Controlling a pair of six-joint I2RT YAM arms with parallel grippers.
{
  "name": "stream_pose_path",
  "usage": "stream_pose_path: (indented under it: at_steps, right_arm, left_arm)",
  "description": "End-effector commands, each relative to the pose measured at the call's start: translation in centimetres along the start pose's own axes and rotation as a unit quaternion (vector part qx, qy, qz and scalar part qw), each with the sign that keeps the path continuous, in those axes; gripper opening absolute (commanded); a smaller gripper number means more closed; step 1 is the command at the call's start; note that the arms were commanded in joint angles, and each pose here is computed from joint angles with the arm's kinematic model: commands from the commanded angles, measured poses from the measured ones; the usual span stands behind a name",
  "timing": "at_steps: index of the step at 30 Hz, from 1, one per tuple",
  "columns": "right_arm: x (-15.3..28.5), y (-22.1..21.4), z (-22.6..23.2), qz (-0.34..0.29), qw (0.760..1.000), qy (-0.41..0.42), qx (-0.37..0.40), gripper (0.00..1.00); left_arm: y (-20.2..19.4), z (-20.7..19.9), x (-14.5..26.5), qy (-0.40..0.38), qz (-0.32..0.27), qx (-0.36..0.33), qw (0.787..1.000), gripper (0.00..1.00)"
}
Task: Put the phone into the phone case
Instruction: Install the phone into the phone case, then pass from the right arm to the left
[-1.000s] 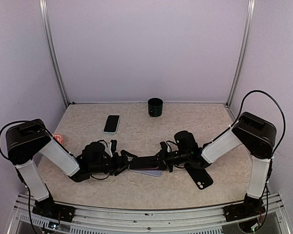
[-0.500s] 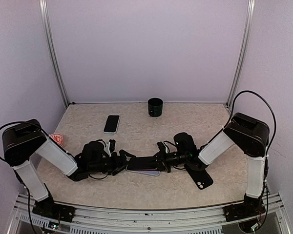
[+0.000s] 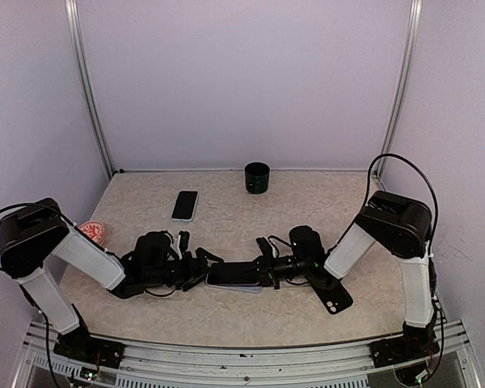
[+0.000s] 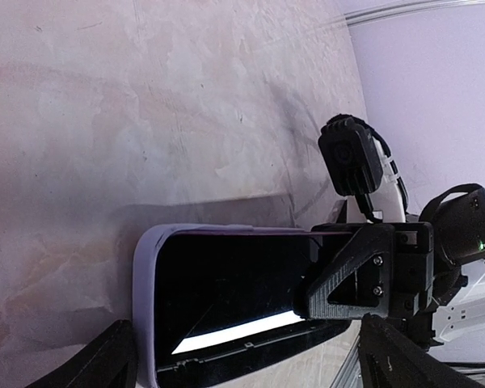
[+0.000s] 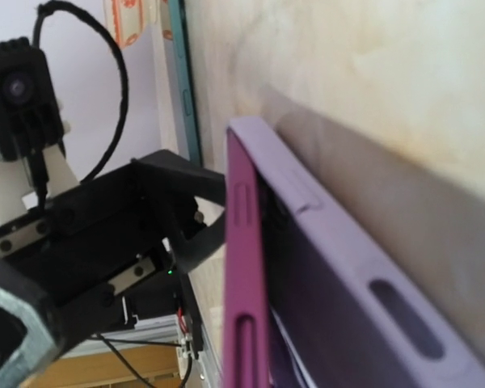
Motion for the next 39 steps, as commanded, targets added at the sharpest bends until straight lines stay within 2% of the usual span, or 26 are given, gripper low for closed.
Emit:
stream_pose_path:
  at_steps: [1, 14, 28, 39]
  right_arm:
    - [0.1, -1.5, 0.2, 0.040, 0.998, 0.049, 0.017, 0.00]
    - [0.7, -1.2, 2.2, 0.033, 0.995, 0.086, 0.042, 0.00]
    - [0.4, -0.9, 2.5, 0.032, 0.994, 0.087, 0.049, 0.00]
    - [0.0, -0.8, 1.3, 0.035, 0.996, 0.067, 0.038, 0.00]
  left_arm:
    - [0.6, -1.3, 0.4, -0.029, 0.001, -0.004, 1.000, 0.93]
    - [1.4, -0.2, 0.9, 0.014, 0.002, 0.000, 1.000, 0.93]
    - [-0.4, -1.9, -1.2, -0.078, 0.072, 0.002, 0.994, 0.82]
    - [-0.5, -2.5, -1.1, -0.096, 0.074, -0.006, 0.993, 0.73]
Point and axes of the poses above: each gripper's point midway between its finger pads, its own x axis back along the fingers, its own z axis along the line the jaws close on, y = z × x, the point moved 8 cm from there along x, back along the fingers, and after that the axes turned 1 degree about -x, right-handed, at the moved point
